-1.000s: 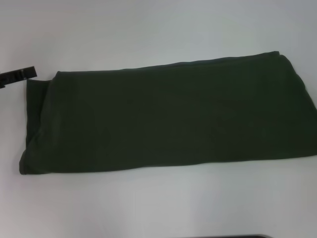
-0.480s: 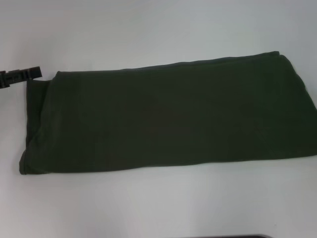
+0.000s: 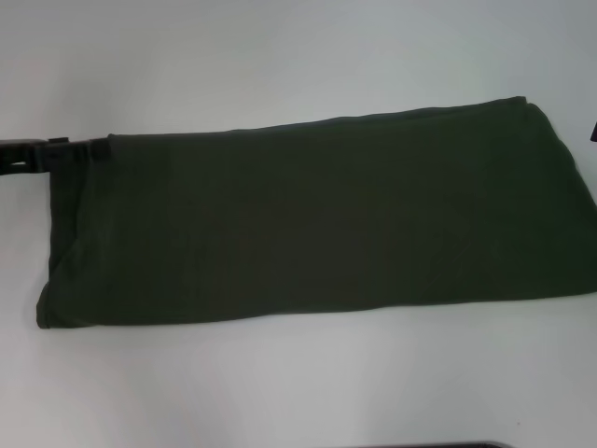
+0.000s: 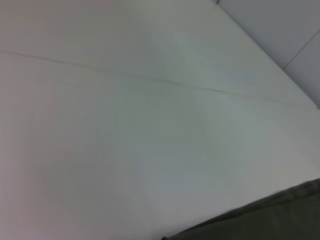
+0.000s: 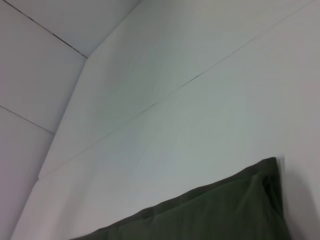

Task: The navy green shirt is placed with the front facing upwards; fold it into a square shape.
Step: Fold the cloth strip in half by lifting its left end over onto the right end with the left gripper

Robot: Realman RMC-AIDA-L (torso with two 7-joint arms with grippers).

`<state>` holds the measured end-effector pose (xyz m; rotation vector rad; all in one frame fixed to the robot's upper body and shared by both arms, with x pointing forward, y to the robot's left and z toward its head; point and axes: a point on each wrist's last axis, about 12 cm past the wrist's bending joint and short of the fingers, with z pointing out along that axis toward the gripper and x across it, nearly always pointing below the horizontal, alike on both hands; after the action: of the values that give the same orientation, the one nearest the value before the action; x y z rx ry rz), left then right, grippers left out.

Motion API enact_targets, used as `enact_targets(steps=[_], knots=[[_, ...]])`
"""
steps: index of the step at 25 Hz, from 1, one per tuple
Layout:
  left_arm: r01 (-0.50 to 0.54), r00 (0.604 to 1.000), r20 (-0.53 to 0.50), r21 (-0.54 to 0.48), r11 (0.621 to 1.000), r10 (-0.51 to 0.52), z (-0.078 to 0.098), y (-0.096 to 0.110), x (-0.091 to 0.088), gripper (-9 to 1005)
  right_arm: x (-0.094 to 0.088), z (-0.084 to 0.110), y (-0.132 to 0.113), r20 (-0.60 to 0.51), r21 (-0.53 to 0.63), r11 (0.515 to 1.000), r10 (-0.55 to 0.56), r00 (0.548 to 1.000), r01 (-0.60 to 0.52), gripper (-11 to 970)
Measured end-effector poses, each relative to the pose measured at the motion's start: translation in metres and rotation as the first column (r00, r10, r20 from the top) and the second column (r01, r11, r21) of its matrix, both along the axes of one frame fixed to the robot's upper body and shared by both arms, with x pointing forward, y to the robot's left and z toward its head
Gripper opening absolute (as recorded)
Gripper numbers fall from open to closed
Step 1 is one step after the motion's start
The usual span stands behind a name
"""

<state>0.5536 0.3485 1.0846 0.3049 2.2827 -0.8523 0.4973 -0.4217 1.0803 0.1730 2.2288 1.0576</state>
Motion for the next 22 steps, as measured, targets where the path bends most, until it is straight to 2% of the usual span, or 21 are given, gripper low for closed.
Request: enact_targets(steps=[11,22], knots=[[0.010,1.000,0.013,0.083,0.997,-0.011,-0.006,-0.020,0.016,875,0.001,-0.001,0.004,-0.010,0.017,1.000,0.005,1.000,-0.005,740],[-0.007,1.000,0.031,0.126,0.992,0.003,-0.009,-0.027,0.024,876,0.001,-0.001,0.006,-0.013,0.025,1.000,0.007,1.000,-0.007,739]])
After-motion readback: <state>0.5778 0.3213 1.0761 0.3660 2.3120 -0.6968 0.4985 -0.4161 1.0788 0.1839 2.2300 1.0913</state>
